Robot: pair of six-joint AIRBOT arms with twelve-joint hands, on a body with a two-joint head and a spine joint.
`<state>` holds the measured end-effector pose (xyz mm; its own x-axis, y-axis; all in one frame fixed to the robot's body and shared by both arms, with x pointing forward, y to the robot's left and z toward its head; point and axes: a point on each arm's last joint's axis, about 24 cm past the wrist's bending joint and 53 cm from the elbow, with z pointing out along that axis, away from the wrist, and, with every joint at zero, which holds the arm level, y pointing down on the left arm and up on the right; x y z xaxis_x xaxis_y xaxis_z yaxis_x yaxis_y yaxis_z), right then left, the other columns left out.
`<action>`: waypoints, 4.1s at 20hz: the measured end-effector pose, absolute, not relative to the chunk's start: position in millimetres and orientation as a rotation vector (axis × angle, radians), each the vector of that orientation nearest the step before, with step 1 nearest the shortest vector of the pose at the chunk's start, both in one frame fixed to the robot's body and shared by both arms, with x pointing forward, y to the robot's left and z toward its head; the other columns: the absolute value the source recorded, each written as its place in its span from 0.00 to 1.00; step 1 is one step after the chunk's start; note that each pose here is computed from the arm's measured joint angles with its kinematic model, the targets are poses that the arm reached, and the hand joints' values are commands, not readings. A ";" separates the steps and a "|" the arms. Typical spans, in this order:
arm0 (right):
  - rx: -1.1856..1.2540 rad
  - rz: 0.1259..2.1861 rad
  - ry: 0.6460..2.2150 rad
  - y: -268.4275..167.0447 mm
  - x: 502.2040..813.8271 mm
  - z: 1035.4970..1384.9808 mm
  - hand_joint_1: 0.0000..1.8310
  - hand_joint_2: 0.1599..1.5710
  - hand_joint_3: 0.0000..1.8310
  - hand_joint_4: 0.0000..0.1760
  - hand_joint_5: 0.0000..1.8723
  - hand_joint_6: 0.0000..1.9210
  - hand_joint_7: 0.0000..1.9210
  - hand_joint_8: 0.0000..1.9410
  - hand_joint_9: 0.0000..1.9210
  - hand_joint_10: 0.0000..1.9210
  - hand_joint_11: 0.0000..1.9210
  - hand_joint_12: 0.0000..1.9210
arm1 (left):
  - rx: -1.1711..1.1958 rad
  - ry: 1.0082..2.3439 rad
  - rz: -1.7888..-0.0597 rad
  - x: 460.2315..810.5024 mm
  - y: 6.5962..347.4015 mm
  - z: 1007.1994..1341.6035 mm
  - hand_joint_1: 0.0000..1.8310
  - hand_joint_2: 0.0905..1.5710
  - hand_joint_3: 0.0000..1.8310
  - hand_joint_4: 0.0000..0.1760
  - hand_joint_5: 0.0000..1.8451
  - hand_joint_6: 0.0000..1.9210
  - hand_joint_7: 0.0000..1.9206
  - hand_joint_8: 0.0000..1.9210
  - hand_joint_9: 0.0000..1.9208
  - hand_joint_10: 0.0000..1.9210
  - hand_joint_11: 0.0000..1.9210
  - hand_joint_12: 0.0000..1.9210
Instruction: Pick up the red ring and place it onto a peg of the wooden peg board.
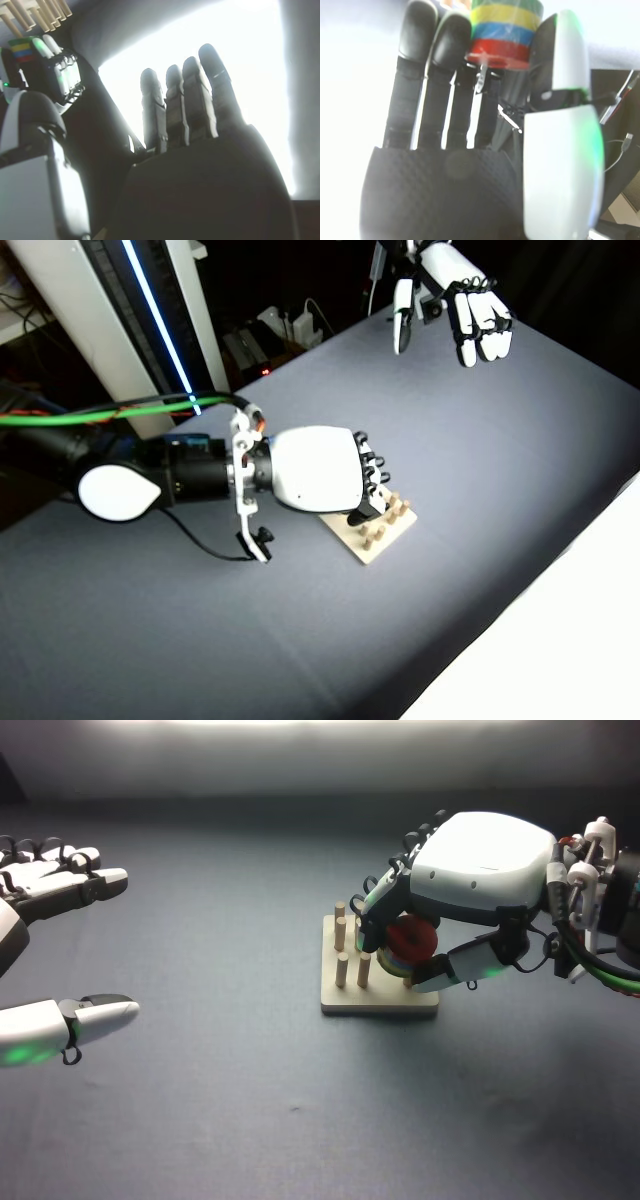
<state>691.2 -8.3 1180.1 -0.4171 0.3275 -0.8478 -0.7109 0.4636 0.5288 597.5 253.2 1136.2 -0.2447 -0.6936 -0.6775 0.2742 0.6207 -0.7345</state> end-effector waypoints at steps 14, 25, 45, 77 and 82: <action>-0.351 1.162 1.651 -16.6 686.3 1177.6 0.75 0.67 0.00 0.00 0.51 0.44 0.52 0.55 0.47 0.66 0.38 0.71 | -0.359 1.570 -0.946 597.5 253.2 1136.3 0.38 0.63 0.00 0.00 0.24 0.00 0.14 0.00 0.12 0.00 0.00 0.37; -0.340 1.150 1.656 -22.2 689.5 1177.7 0.76 0.65 0.00 0.00 0.55 0.41 0.56 0.46 0.49 0.61 0.40 0.69 | -0.366 1.575 -0.953 596.6 250.9 1133.0 0.38 0.63 0.00 0.00 0.24 0.00 0.14 0.00 0.12 0.00 0.00 0.39; -0.351 1.162 1.650 -16.7 686.6 1177.9 0.76 0.68 0.00 0.00 0.50 0.38 0.51 0.52 0.48 0.71 0.48 0.73 | -0.368 1.577 -0.954 596.5 250.4 1132.0 0.37 0.64 0.00 0.00 0.23 0.00 0.13 0.00 0.12 0.00 0.00 0.37; -0.355 1.182 1.653 -9.3 683.1 1174.9 0.71 0.63 0.00 0.00 0.61 0.24 0.58 0.52 0.56 0.56 0.46 0.77 | -0.375 1.591 -0.952 596.9 250.0 1126.8 0.41 0.66 0.00 0.17 0.22 0.00 0.13 0.00 0.12 0.00 0.00 0.34; -0.360 1.200 1.658 -6.1 678.4 1173.1 0.76 0.67 0.00 0.00 0.53 0.33 0.53 0.50 0.50 0.68 0.49 0.68 | -0.376 1.590 -0.952 596.9 250.1 1126.9 0.38 0.65 0.00 0.17 0.22 0.00 0.13 0.00 0.12 0.00 0.00 0.31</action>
<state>678.4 -6.1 1173.1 -0.4413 0.2995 -0.8459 -0.7098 0.4602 0.5333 596.9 250.1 1126.9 -0.2628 -0.6974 -0.6668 0.2580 0.6151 -0.7450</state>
